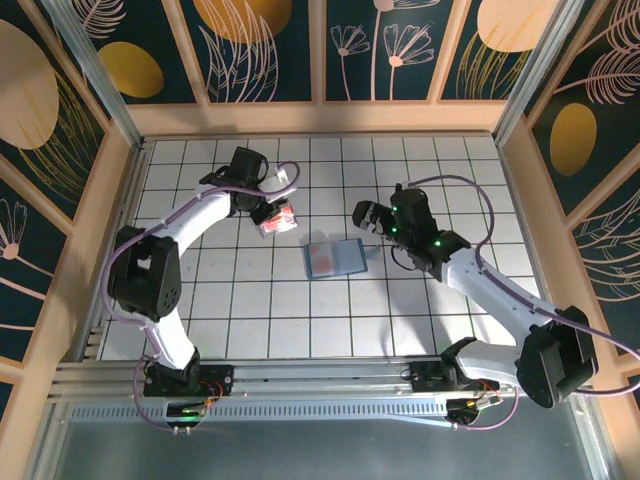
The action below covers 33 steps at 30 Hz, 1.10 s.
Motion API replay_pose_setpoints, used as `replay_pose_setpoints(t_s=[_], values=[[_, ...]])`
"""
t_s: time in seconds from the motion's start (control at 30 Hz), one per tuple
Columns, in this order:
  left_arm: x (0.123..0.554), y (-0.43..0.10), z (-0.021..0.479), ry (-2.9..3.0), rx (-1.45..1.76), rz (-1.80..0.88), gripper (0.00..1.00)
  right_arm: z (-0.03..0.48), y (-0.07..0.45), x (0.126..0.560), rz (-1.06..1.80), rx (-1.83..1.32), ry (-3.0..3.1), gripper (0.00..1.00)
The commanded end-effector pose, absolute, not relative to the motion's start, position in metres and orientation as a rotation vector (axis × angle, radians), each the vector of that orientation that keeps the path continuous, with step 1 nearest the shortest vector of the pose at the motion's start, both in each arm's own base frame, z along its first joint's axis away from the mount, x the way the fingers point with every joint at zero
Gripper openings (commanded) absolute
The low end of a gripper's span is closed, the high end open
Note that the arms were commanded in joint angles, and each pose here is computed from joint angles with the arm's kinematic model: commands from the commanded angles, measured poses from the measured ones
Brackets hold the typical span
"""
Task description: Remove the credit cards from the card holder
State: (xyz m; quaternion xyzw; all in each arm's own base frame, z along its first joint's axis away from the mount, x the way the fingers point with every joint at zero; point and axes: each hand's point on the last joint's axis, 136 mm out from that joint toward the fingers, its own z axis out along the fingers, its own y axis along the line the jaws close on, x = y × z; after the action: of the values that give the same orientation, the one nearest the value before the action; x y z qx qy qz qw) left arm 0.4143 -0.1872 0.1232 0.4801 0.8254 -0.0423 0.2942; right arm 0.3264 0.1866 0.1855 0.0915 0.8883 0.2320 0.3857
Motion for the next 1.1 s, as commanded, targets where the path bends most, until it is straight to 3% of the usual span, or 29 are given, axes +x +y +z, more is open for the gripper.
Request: replay_pose_setpoints(t_s=[0.0, 0.1, 0.17, 0.27, 0.3, 0.4, 0.63, 1.07], values=[[0.409, -0.185, 0.167, 2.134, 1.130, -0.141, 0.32, 0.176, 0.189, 0.326, 0.467, 0.180, 2.325, 0.99], [0.405, -0.184, 0.192, 2.085, 1.004, -0.168, 0.59, 0.166, 0.205, 0.321, 0.419, 0.084, 2.367, 0.96], [0.401, -0.180, 0.206, 2.062, 0.911, -0.177, 0.66, 0.158, 0.218, 0.316, 0.397, 0.027, 2.396, 0.89], [0.395, -0.172, 0.223, 2.033, 0.762, -0.200, 0.94, 0.145, 0.238, 0.309, 0.377, -0.066, 2.447, 0.71], [0.393, -0.168, 0.227, 2.025, 0.702, -0.207, 0.99, 0.139, 0.244, 0.307, 0.365, -0.097, 2.468, 0.65], [0.390, -0.151, 0.238, 2.004, 0.492, -0.201, 0.99, 0.123, 0.262, 0.298, 0.328, -0.184, 2.523, 0.54], [0.380, -0.093, 0.230, 2.011, -0.018, -0.095, 0.99, 0.095, 0.297, 0.278, 0.268, -0.379, 2.599, 0.47], [0.346, -0.043, 0.217, 1.856, -0.520, -0.156, 0.99, 0.061, 0.317, 0.276, 0.148, -0.493, 2.664, 0.49]])
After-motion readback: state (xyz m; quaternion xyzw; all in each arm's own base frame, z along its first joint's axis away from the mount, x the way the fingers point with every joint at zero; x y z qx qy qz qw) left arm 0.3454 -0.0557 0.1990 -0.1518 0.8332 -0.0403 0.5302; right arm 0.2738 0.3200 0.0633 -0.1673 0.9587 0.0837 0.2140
